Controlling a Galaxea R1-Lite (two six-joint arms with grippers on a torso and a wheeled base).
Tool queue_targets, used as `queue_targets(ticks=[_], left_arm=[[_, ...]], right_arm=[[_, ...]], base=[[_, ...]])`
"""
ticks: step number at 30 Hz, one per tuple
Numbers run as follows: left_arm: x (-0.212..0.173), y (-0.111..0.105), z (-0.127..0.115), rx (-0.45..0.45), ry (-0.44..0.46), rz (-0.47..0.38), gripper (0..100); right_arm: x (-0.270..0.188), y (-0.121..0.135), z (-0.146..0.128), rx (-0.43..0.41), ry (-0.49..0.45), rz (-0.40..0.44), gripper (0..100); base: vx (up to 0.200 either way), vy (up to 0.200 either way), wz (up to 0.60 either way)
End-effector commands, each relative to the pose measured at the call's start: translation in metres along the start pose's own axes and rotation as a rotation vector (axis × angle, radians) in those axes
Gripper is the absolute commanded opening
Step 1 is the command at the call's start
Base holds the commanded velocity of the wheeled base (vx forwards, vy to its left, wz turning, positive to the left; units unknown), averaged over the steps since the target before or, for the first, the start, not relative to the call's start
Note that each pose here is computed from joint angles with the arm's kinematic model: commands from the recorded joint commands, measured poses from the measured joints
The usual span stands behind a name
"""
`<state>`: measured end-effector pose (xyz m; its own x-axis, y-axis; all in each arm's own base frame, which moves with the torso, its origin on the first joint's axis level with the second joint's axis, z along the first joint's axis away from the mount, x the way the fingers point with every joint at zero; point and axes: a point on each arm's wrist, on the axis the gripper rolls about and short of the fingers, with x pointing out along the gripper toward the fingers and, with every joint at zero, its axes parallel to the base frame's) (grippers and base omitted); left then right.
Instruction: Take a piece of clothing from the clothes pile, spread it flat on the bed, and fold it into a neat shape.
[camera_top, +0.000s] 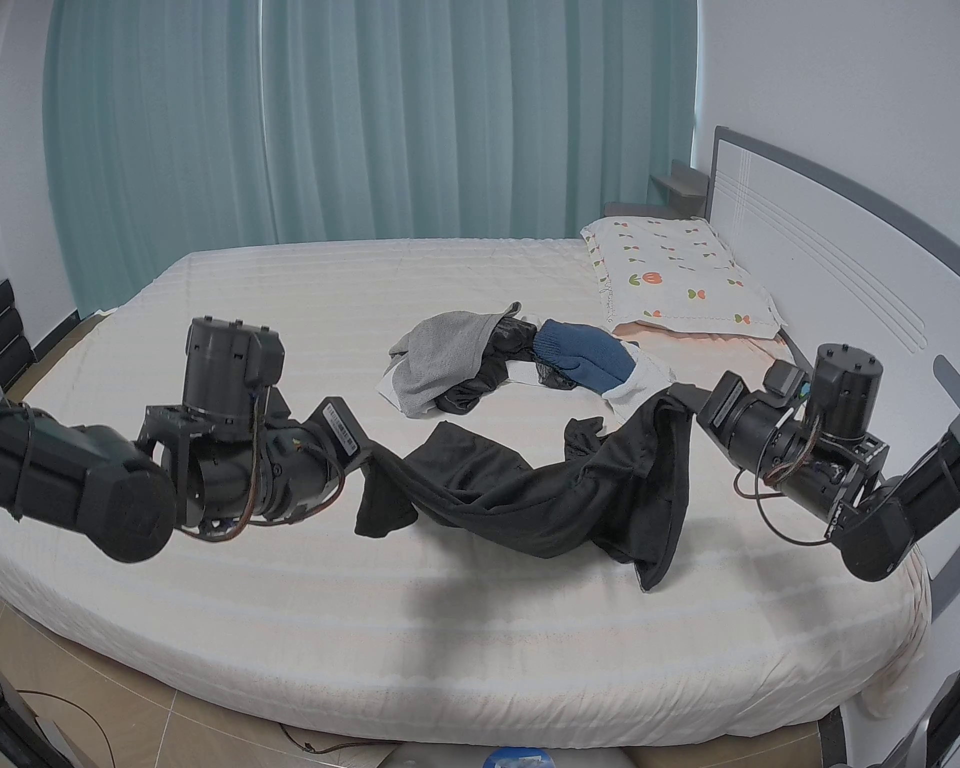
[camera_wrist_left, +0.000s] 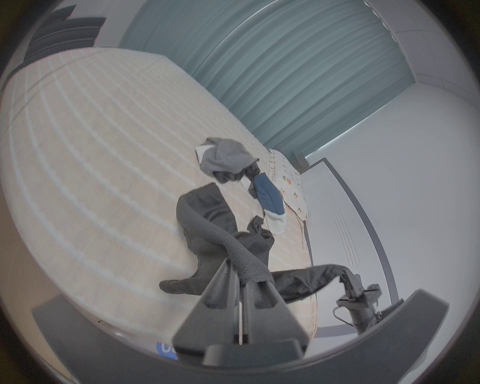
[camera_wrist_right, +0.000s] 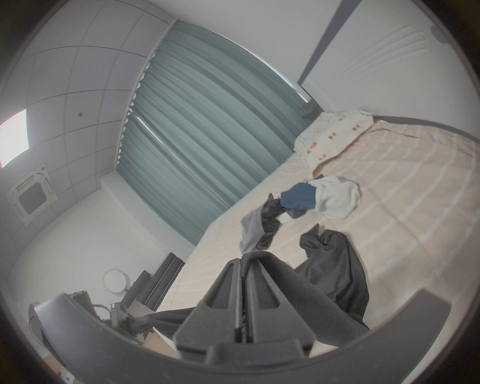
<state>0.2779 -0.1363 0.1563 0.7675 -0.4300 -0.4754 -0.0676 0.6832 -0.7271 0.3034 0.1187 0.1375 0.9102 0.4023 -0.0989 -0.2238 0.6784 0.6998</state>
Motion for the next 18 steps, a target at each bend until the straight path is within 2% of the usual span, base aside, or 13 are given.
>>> queue_targets(ticks=[1,7,18], left_arm=[[-0.007,0.014,-0.009,-0.021,0.036,0.007,0],[-0.009,0.019,-0.012,-0.035,0.043,0.023,0],[-0.011,0.016,-0.009,-0.037,0.019,0.015,0]], right_arm=[[0.007,-0.019,-0.021,0.013,0.055,-0.068,0],[0.000,-0.014,-0.021,0.011,0.055,-0.059,0],[-0.011,-0.001,-0.022,0.005,0.063,-0.024,0]], base=[[-0.200,0.000,0.00],[-0.200,0.000,0.00],[0.000,0.000,0.00]])
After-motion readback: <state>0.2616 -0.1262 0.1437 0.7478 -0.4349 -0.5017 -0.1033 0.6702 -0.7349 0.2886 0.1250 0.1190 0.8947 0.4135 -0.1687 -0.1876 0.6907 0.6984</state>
